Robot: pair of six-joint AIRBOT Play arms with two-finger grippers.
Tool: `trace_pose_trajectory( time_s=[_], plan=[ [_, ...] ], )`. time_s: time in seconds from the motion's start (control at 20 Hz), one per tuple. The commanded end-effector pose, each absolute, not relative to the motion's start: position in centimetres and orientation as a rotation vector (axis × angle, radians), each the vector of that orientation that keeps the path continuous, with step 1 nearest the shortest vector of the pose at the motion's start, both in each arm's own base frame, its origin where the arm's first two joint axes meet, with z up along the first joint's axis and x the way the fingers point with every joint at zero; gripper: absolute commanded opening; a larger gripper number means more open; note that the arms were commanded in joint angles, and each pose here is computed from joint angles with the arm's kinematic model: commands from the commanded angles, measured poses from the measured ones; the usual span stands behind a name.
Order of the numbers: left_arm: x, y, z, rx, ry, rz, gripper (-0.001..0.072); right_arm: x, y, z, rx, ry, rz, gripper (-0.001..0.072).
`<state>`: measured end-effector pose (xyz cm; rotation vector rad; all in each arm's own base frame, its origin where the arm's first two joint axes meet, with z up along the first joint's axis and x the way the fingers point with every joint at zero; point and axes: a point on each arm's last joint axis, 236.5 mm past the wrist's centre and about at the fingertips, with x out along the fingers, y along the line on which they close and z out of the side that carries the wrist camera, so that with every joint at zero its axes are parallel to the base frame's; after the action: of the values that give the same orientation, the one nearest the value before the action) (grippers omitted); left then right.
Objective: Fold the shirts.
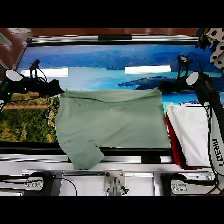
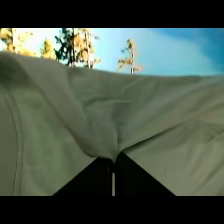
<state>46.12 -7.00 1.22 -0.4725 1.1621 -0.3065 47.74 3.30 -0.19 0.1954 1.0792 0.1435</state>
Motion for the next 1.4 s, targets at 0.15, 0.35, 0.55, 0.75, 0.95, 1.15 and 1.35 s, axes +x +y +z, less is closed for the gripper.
trace_pose_trajectory(
  time_s=[0.15, 0.35, 0.55, 0.75, 0.95, 1.15, 1.35],
  plan=[
    [38.5, -7.3, -2.0, -0.472, 1.466, -0.357, 0.0030, 41.4, 3.6, -4.2, 0.258, 1.405, 0.123, 0.0072],
    [37.1, -7.2, -3.5, -0.472, 1.515, -0.344, 0.0030, 40.5, 1.7, -5.5, 0.200, 1.465, 0.054, 0.0072],
    [36.2, -5.7, -4.9, -0.408, 1.555, -0.301, 0.0030, 40.7, 0.4, -5.7, 0.142, 1.456, 0.030, 0.0072],
    [36.2, -5.5, -5.8, -0.391, 1.571, -0.290, 0.0030, 41.2, -0.3, -5.7, 0.100, 1.435, 0.028, 0.0072],
    [36.4, -6.1, -6.9, -0.406, 1.591, -0.277, 0.0030, 41.0, -0.2, -5.7, 0.101, 1.443, 0.030, 0.0073],
    [35.8, -6.5, -6.1, -0.427, 1.617, -0.303, 0.0288, 39.1, 0.6, -5.7, 0.077, 1.519, 0.105, 0.0476],
    [33.7, -5.8, -3.3, -0.453, 1.675, -0.340, 0.0545, 34.9, 0.6, -4.2, 0.007, 1.658, 0.201, 0.0476]
  ],
)
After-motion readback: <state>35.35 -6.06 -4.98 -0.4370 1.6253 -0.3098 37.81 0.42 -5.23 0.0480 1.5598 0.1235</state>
